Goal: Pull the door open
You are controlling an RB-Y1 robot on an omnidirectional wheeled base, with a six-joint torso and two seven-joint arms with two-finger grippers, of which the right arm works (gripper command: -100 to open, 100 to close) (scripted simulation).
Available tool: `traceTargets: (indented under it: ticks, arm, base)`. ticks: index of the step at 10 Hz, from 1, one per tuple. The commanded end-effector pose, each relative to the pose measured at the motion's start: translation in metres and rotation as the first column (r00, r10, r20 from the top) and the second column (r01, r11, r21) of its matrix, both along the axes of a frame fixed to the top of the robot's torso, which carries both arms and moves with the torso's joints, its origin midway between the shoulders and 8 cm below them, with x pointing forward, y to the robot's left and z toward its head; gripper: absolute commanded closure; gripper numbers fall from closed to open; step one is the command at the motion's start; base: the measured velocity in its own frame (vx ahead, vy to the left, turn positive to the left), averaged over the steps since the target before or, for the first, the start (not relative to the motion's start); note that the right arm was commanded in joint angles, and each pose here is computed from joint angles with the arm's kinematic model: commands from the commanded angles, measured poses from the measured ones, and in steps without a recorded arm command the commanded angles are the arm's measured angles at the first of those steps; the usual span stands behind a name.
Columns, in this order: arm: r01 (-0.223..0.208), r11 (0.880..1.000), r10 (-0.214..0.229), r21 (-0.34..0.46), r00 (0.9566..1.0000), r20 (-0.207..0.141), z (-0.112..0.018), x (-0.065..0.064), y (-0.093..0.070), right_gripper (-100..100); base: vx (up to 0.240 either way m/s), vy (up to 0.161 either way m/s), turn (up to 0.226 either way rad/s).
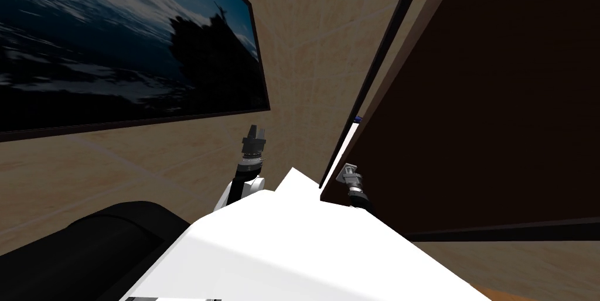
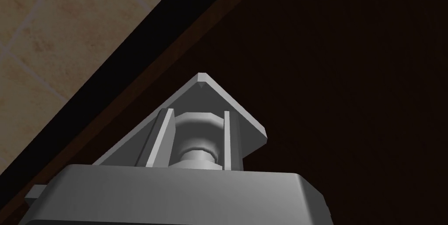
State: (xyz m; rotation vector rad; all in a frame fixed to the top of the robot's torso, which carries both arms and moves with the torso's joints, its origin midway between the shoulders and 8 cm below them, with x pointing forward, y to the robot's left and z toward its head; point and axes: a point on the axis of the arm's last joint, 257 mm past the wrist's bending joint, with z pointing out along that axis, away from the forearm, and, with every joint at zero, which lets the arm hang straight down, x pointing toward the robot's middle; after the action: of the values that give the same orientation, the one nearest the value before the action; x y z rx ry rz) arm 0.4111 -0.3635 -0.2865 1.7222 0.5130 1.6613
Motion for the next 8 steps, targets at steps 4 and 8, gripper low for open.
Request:
traceTargets:
  ticks: [4, 8]
  arm:
    - [0.015, 0.986, -0.016, 0.167, 0.9999, 0.005, -0.01, -0.013, -0.005, 100]
    - [0.021, 0.953, -0.032, 0.301, 0.999, 0.031, -0.01, -0.021, -0.008, 100]
  base:
    - [-0.018, -0.021, 0.057]
    - [-0.016, -0.018, 0.055]
